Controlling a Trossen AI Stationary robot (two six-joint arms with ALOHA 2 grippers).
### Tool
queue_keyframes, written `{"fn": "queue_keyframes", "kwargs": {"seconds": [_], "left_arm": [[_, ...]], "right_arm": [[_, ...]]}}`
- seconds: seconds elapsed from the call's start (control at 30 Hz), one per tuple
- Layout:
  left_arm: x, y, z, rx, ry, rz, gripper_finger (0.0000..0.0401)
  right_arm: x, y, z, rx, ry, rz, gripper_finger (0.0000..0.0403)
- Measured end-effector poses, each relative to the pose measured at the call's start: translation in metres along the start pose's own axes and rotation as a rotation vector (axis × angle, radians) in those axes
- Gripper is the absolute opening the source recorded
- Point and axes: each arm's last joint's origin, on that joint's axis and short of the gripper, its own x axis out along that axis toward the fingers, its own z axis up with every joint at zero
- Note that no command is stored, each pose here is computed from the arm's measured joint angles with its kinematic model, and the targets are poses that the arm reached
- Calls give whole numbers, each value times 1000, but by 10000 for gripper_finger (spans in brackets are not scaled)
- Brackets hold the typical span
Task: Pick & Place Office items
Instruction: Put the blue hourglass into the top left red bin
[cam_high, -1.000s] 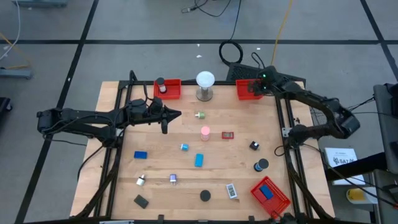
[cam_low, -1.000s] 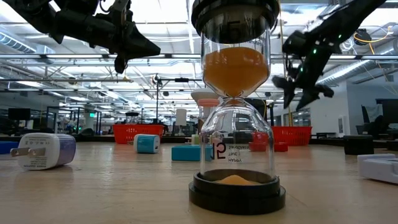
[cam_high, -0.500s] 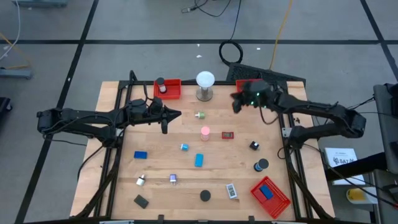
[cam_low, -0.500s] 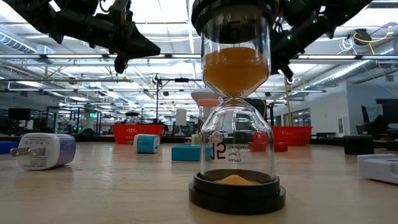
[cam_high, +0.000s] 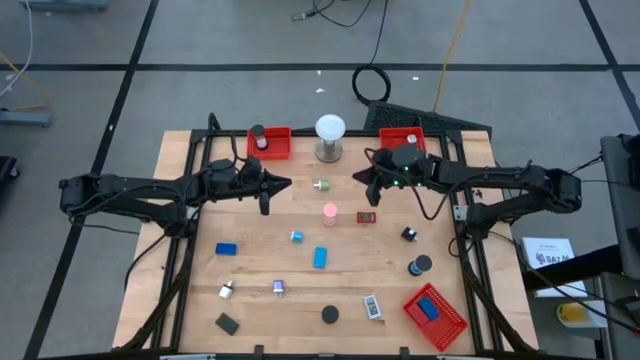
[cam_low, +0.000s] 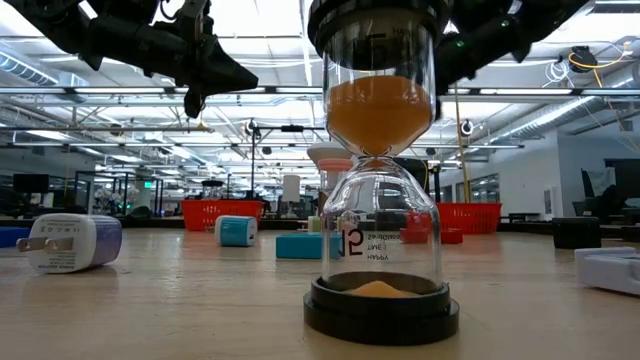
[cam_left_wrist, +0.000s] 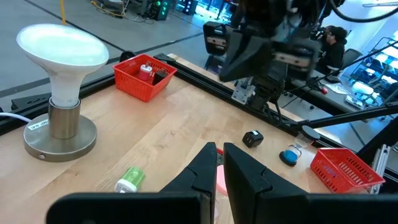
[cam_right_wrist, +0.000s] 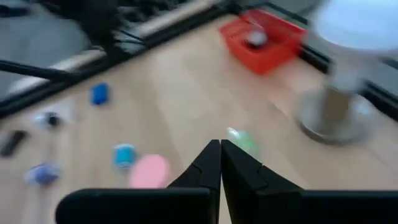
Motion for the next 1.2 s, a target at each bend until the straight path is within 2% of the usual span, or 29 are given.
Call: {"fn": "queue_keyframes", "kwargs": {"seconds": [0.07, 0.27, 0.57, 0.77, 0.9, 1.03, 1.2], "left_arm": [[0, 0, 0, 0, 0, 0, 28], [0, 0, 0, 0, 0, 0, 28], [0, 0, 0, 0, 0, 0, 28], [0, 0, 0, 0, 0, 0, 28], [0, 0, 0, 0, 0, 0, 28], [0, 0, 0, 0, 0, 0, 28], [0, 2, 1, 127, -28, 74, 28]], "right_arm": [[6, 3, 4, -8, -51, 51, 6], [17, 12, 4, -17, -109, 100, 2], [20, 35, -8, 25, 3, 152, 1], [13, 55, -10, 21, 163, 35, 1], [6, 65, -12, 68, 279, 10, 0], [-2, 71, -17, 57, 402, -44, 0], [-18, 83, -5, 40, 470, -143, 5]]}}
